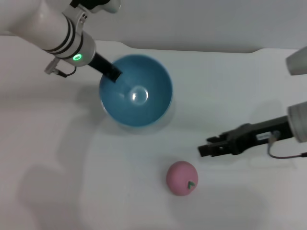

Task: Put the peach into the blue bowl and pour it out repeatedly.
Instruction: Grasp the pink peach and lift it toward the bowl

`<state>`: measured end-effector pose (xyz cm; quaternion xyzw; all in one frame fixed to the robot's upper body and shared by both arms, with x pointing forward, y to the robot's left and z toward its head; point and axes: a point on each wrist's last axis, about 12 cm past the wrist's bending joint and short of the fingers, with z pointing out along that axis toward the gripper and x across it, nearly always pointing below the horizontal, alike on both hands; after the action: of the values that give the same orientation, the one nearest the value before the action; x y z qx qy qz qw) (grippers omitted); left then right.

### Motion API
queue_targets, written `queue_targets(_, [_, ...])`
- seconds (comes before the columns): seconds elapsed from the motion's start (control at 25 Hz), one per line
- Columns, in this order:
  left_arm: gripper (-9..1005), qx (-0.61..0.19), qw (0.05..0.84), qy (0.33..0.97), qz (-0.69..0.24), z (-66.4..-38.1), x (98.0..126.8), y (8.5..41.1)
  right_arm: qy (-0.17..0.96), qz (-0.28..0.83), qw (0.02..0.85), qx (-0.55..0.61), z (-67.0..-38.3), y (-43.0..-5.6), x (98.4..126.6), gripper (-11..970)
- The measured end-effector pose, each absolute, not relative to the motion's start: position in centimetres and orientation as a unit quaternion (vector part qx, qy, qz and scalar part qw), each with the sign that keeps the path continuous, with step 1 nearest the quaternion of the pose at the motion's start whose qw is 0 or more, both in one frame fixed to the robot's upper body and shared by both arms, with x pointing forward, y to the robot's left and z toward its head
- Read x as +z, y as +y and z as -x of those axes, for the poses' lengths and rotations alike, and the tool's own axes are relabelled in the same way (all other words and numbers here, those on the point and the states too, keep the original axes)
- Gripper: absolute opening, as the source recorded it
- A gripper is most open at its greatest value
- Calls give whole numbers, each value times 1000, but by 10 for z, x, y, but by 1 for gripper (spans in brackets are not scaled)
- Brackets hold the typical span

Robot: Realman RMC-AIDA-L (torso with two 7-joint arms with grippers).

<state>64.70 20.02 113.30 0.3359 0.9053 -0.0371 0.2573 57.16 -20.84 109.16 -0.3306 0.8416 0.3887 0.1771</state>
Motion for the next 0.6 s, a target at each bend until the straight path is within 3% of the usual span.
queue_targets(0.28, [-2,-41,217,920,-324,-636,1139,218,808,387,193,401,-569,-179,1084,512])
queue_targets(0.6, [-2,-44,224,924,-306,-633,1144,229,806,409,166,393,-562,-169,1073,505])
